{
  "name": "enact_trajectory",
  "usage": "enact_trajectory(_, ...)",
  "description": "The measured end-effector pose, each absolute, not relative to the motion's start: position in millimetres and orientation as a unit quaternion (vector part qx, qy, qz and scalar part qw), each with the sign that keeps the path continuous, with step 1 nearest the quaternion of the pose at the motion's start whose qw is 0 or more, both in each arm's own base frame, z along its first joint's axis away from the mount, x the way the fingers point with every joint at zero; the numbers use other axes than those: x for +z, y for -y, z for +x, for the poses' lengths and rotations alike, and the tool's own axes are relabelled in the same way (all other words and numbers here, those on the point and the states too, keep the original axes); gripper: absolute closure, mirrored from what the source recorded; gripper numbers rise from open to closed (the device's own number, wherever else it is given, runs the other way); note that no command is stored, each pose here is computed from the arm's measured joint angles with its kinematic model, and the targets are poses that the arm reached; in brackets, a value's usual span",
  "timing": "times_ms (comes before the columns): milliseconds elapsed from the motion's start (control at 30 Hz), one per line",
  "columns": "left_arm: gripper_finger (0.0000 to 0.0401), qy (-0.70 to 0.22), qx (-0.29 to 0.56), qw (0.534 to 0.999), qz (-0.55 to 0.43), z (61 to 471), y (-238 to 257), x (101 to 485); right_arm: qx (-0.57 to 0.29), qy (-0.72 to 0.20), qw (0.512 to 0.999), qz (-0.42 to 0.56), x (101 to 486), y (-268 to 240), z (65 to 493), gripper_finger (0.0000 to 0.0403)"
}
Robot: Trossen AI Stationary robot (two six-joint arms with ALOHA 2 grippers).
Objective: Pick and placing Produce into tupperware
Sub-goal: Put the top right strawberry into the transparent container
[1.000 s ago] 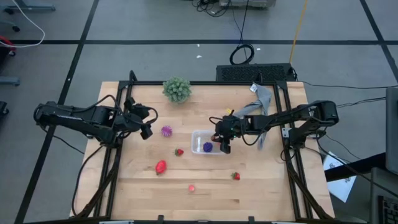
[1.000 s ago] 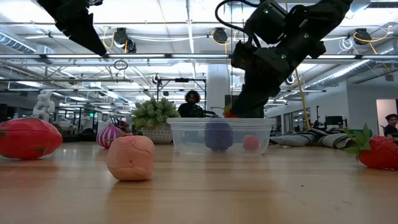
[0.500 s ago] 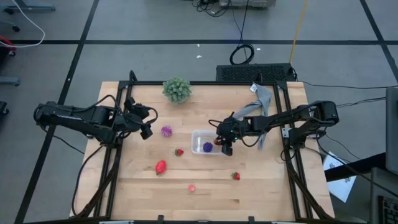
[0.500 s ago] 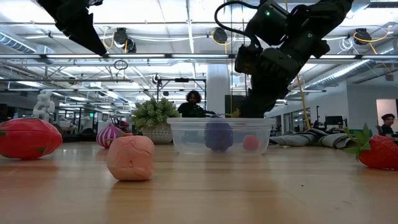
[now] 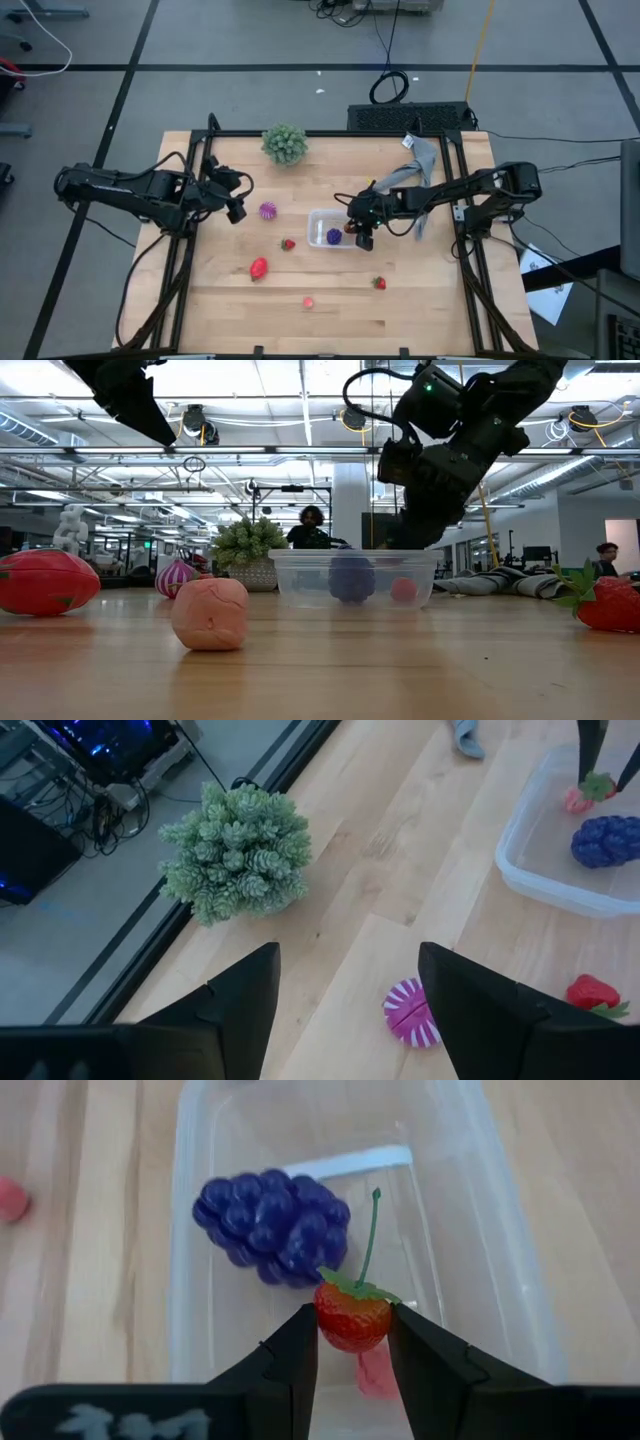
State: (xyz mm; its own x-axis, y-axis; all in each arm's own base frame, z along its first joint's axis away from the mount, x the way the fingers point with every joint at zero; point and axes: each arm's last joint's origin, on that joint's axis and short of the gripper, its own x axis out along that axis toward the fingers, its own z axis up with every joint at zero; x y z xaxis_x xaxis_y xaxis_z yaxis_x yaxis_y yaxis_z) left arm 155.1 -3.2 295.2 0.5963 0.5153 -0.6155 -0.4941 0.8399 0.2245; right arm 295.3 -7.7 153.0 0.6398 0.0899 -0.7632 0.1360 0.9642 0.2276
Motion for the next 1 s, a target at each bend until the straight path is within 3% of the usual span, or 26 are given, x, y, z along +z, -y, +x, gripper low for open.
enact_trajectory(1000, 0.0158, -0.35, 0.282, 0.893, 0.016, 155, 3, 295, 0.012, -0.437, 0.893, 0.103, 146, 8, 307, 0.0291)
